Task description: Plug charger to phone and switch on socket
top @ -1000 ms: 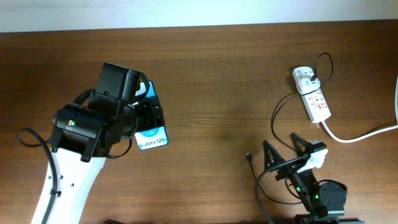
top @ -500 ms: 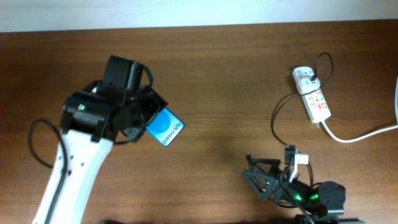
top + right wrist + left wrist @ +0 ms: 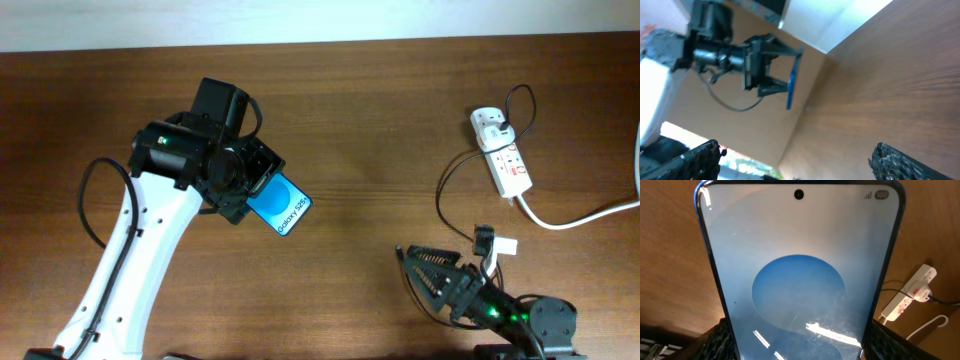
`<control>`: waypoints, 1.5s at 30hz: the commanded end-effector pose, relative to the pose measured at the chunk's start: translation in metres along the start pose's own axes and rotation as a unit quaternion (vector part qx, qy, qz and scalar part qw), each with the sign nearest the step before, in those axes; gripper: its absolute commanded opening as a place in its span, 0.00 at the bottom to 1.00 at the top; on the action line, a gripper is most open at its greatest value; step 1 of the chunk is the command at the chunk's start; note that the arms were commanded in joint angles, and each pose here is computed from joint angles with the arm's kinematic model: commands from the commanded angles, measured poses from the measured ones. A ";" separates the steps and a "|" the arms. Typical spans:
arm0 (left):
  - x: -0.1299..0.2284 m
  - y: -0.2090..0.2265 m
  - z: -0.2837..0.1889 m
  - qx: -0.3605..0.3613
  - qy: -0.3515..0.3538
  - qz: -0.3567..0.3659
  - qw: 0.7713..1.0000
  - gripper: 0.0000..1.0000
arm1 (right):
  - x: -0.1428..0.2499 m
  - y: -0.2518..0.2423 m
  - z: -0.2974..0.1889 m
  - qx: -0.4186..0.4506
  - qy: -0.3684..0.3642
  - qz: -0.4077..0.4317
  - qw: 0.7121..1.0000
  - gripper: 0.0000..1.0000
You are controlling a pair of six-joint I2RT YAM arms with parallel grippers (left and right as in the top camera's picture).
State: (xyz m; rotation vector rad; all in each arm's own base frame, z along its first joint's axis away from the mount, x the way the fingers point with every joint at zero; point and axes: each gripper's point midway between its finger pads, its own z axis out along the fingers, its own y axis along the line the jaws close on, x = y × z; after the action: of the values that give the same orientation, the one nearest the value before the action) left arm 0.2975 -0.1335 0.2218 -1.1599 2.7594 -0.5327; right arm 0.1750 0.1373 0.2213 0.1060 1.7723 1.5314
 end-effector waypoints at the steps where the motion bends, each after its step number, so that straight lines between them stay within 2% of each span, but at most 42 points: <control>1: -0.002 -0.006 -0.003 0.013 -0.002 -0.005 1.000 0.45 | -0.032 -0.016 0.008 0.053 -0.047 -0.029 0.997 0.98; 4: -0.005 -0.012 -0.003 0.025 -0.008 -0.002 1.000 0.45 | -0.059 -0.021 0.026 0.094 -0.023 -0.062 0.993 0.98; 6: -0.007 -0.013 -0.003 0.027 -0.013 -0.002 1.000 0.45 | -0.077 -0.027 0.051 0.112 0.019 -0.052 0.992 0.98; 8: -0.010 -0.019 -0.004 0.039 -0.020 0.000 0.999 0.46 | -0.059 -0.017 0.079 0.075 0.080 -0.096 0.989 0.98; 10: -0.010 -0.031 -0.005 0.065 -0.016 -0.011 0.998 0.46 | -0.033 -0.016 0.107 0.066 0.111 -0.110 0.986 0.98; 12: -0.010 -0.034 -0.005 0.071 -0.014 -0.010 0.997 0.46 | -0.014 0.007 0.133 0.005 0.128 -0.138 0.982 0.98; 18: -0.001 -0.037 -0.005 0.078 0.005 -0.005 0.997 0.46 | -0.008 0.011 0.181 0.021 0.040 -0.161 0.986 0.99; 21: 0.000 -0.038 -0.005 0.080 0.010 -0.005 0.997 0.45 | -0.003 0.007 0.192 0.019 0.028 -0.138 0.990 0.99; 22: 0.000 -0.037 -0.005 0.079 0.010 -0.005 0.997 0.46 | -0.005 0.004 0.196 0.016 0.019 -0.121 0.992 0.96; 23: 0.000 -0.037 -0.005 0.079 0.010 -0.005 0.997 0.46 | -0.005 0.003 0.201 0.008 0.013 -0.114 0.993 0.89; 25: 0.002 -0.038 -0.005 0.079 0.011 -0.003 0.997 0.46 | -0.009 0.007 0.205 -0.013 -0.001 -0.092 0.996 0.86; 28: 0.002 -0.038 -0.005 0.079 0.011 -0.003 0.997 0.46 | -0.002 0.005 0.208 -0.014 0.007 -0.082 0.996 0.68; 30: 0.002 -0.038 -0.005 0.079 0.010 -0.003 0.997 0.47 | 0.002 0.010 0.209 -0.020 0.011 -0.083 0.996 0.62; 31: 0.002 -0.038 -0.005 0.079 0.010 -0.003 0.997 0.46 | 0.005 0.011 0.209 -0.023 0.014 -0.083 0.996 0.55; 36: 0.000 -0.037 -0.005 0.078 0.007 -0.003 0.997 0.47 | 0.008 0.015 0.209 -0.032 0.022 -0.060 0.997 0.39; 39: 0.000 -0.037 -0.005 0.078 0.007 -0.003 0.997 0.47 | 0.012 0.020 0.209 -0.044 0.033 -0.044 0.998 0.31; 45: 0.000 -0.037 -0.005 0.078 0.007 -0.003 0.997 0.47 | 0.014 0.021 0.209 -0.047 0.039 -0.045 0.997 0.29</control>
State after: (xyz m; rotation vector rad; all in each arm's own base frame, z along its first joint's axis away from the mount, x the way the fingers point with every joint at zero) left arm 0.3201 -0.1539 0.2335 -1.1313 2.6843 -0.7170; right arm 0.2836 0.3132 0.2343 -0.0534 1.7458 1.5485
